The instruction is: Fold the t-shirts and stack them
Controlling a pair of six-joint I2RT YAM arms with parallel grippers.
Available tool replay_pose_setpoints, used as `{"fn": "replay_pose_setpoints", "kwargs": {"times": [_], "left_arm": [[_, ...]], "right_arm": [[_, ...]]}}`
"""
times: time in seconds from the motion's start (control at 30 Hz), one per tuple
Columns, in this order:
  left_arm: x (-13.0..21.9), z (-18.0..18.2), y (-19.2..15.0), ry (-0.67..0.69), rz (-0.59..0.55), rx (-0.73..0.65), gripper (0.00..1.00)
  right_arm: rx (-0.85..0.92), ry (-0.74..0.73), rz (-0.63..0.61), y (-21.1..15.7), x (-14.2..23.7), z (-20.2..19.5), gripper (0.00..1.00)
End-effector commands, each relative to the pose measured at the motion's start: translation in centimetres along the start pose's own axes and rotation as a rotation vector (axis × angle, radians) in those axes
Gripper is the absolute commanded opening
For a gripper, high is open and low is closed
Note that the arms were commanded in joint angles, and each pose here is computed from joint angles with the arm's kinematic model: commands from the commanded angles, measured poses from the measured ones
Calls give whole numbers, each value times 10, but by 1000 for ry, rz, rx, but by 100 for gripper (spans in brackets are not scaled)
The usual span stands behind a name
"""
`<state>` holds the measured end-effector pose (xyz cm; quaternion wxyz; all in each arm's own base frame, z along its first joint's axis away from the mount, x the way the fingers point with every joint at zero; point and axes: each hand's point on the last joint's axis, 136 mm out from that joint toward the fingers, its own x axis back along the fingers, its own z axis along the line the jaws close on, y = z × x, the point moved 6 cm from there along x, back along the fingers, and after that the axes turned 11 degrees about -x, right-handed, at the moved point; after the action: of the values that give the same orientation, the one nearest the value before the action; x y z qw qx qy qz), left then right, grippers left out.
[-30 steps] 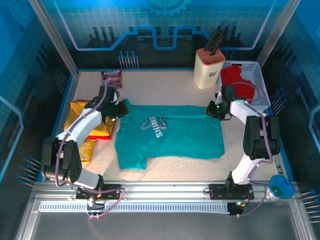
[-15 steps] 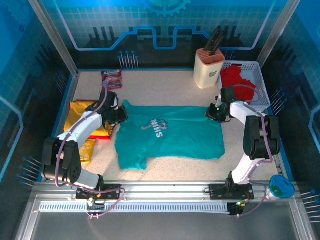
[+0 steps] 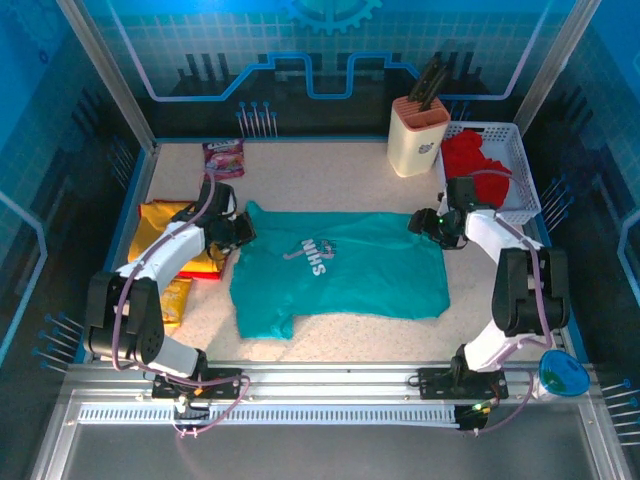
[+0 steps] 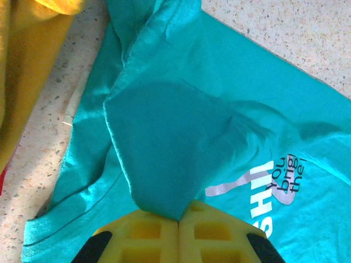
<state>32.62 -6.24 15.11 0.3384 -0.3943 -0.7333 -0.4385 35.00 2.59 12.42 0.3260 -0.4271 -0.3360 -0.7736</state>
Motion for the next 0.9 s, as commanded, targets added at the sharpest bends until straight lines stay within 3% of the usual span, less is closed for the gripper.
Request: {"fn": "replay_pose_setpoints", "kwargs": {"times": [0.0,0.2,0.37,0.57,0.87], "left_arm": [[-3,5,0,0,15,28,0],[-4,5,-1,-9,18,29,0],[-5,5,-2,-10,24,29,0],[-7,5,-3,-12,30,31,0],[-8,5,-2,-13,32,32,0]], "right_arm": [[-40,-100,-54,2,7,-19,66],[-96,-111,-41,-4,-8,-35,31],[-126,-97,-11,-2,-24,-39,30],[-133,-75,-14,7,-31,-33,39],[-131,-42,-31,18,-29,-20,40]]}}
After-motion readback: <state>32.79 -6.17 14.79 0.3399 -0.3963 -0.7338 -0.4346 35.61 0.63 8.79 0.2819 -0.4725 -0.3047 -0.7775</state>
